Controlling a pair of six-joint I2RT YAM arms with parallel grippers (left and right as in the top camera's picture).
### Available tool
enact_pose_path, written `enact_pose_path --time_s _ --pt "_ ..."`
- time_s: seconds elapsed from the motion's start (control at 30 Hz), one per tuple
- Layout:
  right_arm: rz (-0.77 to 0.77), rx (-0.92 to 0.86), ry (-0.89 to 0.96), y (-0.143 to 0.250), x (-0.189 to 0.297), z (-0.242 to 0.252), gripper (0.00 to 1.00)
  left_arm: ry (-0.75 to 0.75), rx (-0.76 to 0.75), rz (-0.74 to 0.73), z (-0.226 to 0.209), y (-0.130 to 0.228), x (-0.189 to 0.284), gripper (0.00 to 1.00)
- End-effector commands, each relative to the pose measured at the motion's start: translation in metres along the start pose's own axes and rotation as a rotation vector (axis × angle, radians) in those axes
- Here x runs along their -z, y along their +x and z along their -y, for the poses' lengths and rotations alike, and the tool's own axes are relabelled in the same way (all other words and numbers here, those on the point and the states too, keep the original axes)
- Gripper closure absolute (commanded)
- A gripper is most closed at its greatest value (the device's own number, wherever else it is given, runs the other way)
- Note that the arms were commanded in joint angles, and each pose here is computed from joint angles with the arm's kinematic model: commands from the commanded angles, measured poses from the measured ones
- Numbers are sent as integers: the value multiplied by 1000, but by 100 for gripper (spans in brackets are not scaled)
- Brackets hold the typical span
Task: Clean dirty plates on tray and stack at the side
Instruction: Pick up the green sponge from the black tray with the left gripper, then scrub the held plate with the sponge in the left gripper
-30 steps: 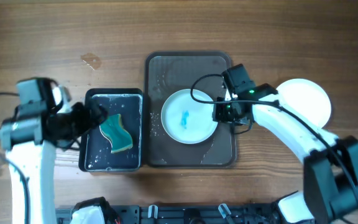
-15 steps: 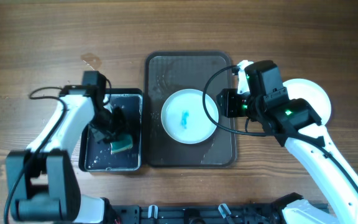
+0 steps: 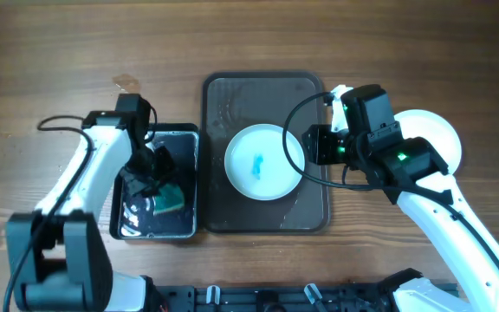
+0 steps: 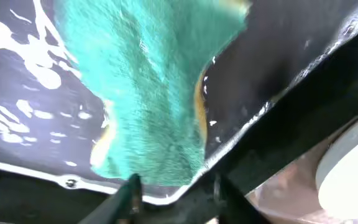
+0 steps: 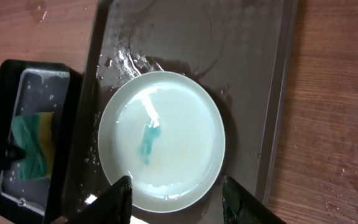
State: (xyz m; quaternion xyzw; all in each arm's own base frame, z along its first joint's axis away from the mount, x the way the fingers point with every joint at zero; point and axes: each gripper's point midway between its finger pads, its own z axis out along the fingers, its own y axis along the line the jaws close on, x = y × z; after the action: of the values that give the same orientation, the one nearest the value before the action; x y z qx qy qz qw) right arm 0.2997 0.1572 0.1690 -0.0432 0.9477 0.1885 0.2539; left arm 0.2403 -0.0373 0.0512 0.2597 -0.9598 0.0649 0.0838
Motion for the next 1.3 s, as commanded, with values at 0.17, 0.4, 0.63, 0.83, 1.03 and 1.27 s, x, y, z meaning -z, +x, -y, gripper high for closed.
enact_pose_path --time_s 0.17,0.4,0.63,0.83,1.03,1.27 --pt "12 -11 13 -5 2 2 53 -128 -7 147 -23 -24 -10 47" --pt "-28 -152 189 10 -11 37 53 -35 -14 130 -9 -28 -40 94" --pt "-212 -62 -7 28 -56 26 54 -2 -58 149 2 -29 -12 96" --pt "-293 89 -162 41 -87 15 57 54 -124 270 19 -37 53 96" --pt "-385 23 -15 63 -125 51 53 182 -216 296 50 -29 82 96" --pt "-406 -59 41 73 -153 66 95 323 -462 338 126 -3 82 96"
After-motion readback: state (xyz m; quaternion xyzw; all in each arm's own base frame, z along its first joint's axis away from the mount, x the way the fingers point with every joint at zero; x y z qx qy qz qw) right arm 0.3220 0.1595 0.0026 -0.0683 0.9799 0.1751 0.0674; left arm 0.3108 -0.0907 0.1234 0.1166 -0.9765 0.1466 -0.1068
